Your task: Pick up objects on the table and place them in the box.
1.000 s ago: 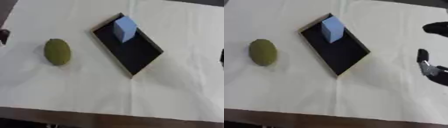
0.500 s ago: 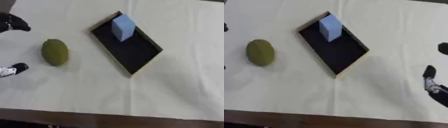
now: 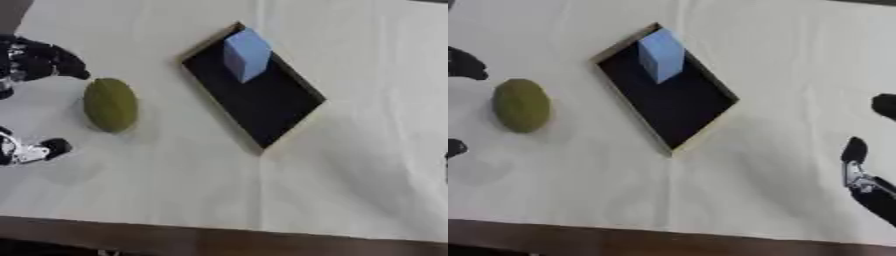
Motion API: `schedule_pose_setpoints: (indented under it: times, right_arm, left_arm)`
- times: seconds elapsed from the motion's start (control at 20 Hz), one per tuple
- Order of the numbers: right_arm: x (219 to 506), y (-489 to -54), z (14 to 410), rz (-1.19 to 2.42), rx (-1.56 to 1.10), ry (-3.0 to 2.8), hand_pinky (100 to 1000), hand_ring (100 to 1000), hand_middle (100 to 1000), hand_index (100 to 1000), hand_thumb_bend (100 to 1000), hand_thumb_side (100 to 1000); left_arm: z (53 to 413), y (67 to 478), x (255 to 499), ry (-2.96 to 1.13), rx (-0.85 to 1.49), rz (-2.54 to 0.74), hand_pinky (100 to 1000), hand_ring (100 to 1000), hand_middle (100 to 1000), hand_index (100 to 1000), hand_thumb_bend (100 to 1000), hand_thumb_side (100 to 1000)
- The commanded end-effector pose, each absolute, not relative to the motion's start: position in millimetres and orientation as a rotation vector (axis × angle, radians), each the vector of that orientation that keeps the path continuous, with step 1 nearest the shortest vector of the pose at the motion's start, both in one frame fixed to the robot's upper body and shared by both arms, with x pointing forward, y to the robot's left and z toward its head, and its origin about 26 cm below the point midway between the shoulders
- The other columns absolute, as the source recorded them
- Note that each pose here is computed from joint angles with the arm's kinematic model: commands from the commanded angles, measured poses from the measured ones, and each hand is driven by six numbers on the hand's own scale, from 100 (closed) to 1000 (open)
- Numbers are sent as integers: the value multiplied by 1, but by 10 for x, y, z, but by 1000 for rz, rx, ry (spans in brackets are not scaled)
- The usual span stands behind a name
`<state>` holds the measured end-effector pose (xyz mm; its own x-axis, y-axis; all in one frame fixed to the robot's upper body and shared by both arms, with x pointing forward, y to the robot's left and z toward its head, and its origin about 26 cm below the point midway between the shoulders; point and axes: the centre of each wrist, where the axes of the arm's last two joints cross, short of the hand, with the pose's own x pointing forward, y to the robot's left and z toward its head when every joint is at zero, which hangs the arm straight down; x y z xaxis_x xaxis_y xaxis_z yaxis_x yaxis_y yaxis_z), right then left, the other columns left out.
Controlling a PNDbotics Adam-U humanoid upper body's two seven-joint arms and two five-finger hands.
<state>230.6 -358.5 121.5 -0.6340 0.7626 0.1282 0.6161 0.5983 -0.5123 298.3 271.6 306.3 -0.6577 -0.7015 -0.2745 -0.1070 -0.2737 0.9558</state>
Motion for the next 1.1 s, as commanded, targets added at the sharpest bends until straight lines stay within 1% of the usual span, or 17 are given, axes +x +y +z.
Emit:
schedule_pose_setpoints:
  times: [0.05,0.1,0.25,0.4,0.6,0.7,0.8,0.9,0.95,1.1]
  right_arm:
    - [2308,-3561,1258,581,-1079,-2596,813,761,713,796,100,389]
    - [2309,-3552,1252,583,-1075,-2593,813,760,713,796,100,393]
    - [2313,-3523,1234,591,-1063,-2589,813,759,712,794,100,395]
    - [2315,-3496,1216,604,-1052,-2591,813,759,711,793,100,385]
    - [2319,-3455,1188,611,-1041,-2594,812,758,710,792,100,406]
    - [2321,-3437,1178,608,-1035,-2597,812,758,710,792,100,410]
    - [2324,-3425,1172,608,-1031,-2599,812,757,709,791,100,410]
    - [2324,-3415,1164,610,-1029,-2600,812,757,709,791,100,410]
    - [2322,-3409,1158,610,-1029,-2599,812,757,708,791,100,412]
    - [2316,-3394,1137,602,-1036,-2593,812,756,707,790,100,427]
  left_arm:
    - [3099,2607,2962,-1554,1033,-2002,885,880,872,936,460,380]
    - [3086,2574,2967,-1540,1038,-2008,885,880,872,936,476,377]
    - [3022,2504,3023,-1497,1042,-2016,884,879,872,936,484,375]
    - [2960,2482,3108,-1470,1071,-2002,876,874,865,933,480,364]
    - [2865,2467,3223,-1437,1088,-2001,875,872,864,929,477,361]
    - [2827,2466,3288,-1414,1092,-2000,873,871,859,928,483,343]
    - [2794,2475,3345,-1389,1114,-1997,869,870,859,925,492,286]
    - [2759,2501,3381,-1363,1141,-1991,869,870,860,922,472,249]
    - [2751,2520,3381,-1361,1149,-1982,871,870,859,922,443,252]
    - [2815,2572,3324,-1413,1160,-1917,877,872,857,921,401,280]
